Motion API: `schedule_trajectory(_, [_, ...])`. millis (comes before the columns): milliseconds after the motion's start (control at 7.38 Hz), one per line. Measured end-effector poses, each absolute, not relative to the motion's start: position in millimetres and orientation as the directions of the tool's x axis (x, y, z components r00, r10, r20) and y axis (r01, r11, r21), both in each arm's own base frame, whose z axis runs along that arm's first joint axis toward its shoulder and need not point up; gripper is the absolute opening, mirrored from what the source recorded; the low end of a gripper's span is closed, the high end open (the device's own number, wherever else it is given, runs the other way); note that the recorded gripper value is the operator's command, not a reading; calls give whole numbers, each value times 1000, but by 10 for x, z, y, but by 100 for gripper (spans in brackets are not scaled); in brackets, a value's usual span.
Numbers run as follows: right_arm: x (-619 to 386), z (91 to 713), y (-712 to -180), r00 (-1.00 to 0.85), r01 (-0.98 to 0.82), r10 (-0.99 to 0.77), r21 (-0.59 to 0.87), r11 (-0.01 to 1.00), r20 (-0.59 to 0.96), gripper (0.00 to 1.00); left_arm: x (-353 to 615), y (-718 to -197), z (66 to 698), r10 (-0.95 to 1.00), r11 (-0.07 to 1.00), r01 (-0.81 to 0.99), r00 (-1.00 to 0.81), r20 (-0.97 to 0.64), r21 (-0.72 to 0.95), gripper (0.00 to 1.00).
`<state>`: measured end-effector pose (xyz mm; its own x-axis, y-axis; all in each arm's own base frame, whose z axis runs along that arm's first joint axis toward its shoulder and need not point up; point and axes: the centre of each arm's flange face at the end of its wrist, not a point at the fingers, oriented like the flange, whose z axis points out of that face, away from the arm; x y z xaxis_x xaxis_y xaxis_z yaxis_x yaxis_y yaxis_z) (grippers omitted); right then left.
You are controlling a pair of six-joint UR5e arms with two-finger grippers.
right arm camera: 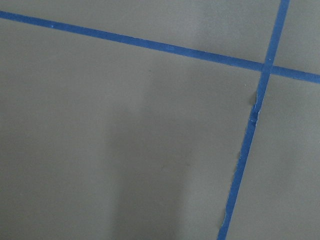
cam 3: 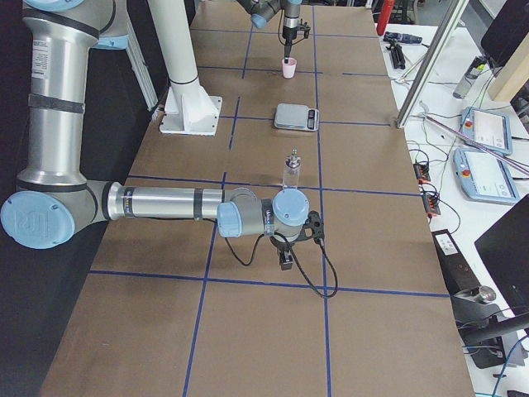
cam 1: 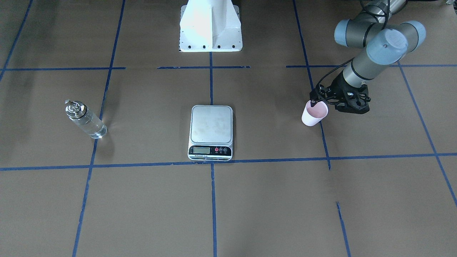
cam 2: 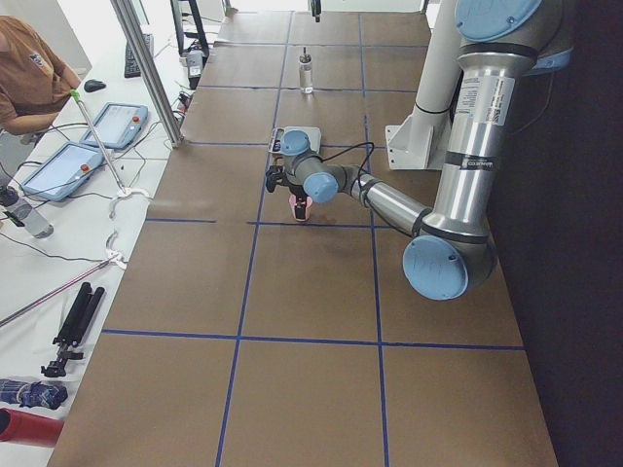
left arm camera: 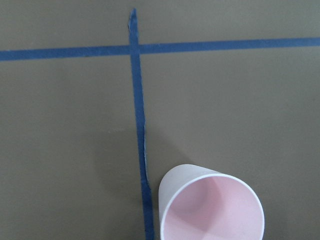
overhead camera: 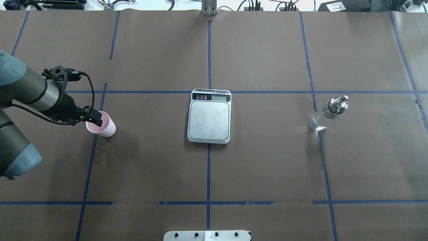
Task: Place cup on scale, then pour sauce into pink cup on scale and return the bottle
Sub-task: 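Reach the left gripper to the pink cup and grasp it, then carry the pink cup with the left gripper onto the scale and release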
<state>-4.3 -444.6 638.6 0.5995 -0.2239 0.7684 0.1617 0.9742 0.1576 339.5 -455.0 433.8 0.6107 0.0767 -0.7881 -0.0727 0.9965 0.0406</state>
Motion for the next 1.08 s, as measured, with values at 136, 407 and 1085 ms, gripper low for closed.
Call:
schedule_trajectory(136, [-45,6400,-4447,600,162,-222,155,975,769,100,3429,-4548,4394,73,997,-76,617,-783,33,45])
schedule_trajectory(407, [-46,6409,-4448,600,162,-221,153,975,769,100,3458,-4558,4410,71,997,-78,619,-782,29,0])
schedule_trajectory(1085, [-49,6411,-4448,596,163,-227,160,974,770,100,3330,-4700,3690,-56,998,15,630,-775,-60,0])
